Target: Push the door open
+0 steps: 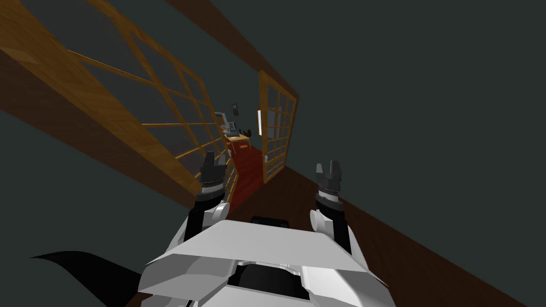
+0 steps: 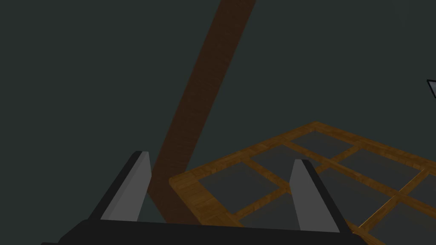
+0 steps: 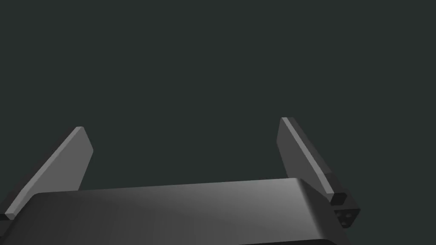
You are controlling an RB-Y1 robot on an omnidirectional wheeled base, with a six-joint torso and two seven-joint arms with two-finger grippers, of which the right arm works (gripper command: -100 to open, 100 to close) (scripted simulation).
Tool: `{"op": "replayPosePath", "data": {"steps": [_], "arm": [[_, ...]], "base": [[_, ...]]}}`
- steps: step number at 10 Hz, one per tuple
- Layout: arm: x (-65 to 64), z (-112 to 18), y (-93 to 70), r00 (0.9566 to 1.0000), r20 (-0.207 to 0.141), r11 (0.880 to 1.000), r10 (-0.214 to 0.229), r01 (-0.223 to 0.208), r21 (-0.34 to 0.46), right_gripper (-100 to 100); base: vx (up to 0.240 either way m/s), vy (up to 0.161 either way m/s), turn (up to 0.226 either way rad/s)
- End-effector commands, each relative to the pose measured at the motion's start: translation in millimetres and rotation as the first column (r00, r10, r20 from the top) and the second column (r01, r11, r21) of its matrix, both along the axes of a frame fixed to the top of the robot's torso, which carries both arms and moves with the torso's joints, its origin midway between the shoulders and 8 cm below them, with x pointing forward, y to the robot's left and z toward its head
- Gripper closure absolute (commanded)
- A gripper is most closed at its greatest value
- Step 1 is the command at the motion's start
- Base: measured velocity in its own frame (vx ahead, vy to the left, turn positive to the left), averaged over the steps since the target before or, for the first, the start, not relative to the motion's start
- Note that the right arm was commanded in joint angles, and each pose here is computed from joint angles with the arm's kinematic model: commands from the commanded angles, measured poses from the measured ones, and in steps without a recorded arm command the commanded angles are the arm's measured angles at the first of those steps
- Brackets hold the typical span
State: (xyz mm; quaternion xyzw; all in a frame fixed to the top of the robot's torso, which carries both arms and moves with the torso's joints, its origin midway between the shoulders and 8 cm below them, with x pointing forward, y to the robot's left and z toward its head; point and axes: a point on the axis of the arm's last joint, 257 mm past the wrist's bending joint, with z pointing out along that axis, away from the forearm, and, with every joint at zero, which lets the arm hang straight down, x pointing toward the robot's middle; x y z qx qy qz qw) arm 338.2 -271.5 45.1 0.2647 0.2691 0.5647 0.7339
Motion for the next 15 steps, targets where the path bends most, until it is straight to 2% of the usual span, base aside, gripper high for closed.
{"op": "replayPosePath", "data": {"steps": [1,5,6,8,9,10,11,12,15], "arm": [[3.8,-9.5,5.5,0.9998,-0.016,0.998,-0.013,0.012,-0.057,-100],[11.3,-32.1,17.1,0.9979,-0.046,0.983,-0.045,0.036,-0.179,-100],[13.2,-39.2,20.6,0.9971,-0.053,0.976,-0.054,0.041,-0.215,-100],[17.4,-57.2,28.8,0.9948,-0.068,0.953,-0.076,0.052,-0.300,-100],[18.3,-61.9,30.9,0.9941,-0.072,0.945,-0.081,0.054,-0.321,-100],[20.0,-72.0,35.4,0.9927,-0.078,0.929,-0.092,0.057,-0.365,-100],[20.9,-77.6,37.9,0.9920,-0.081,0.920,-0.097,0.058,-0.389,-100],[22.3,-89.0,42.8,0.9905,-0.087,0.899,-0.107,0.059,-0.434,-100],[23.9,-107.1,50.4,0.9883,-0.094,0.863,-0.120,0.058,-0.502,-100]], "base": [[0.045,0.035,-0.003],[0.157,0.012,-0.027],[0.119,0.021,-0.016],[0.136,0.025,-0.029],[0.130,0.036,-0.021],[0.146,0.031,-0.028],[0.136,0.022,-0.019],[0.121,0.019,-0.022],[0.118,0.031,-0.022]]}}
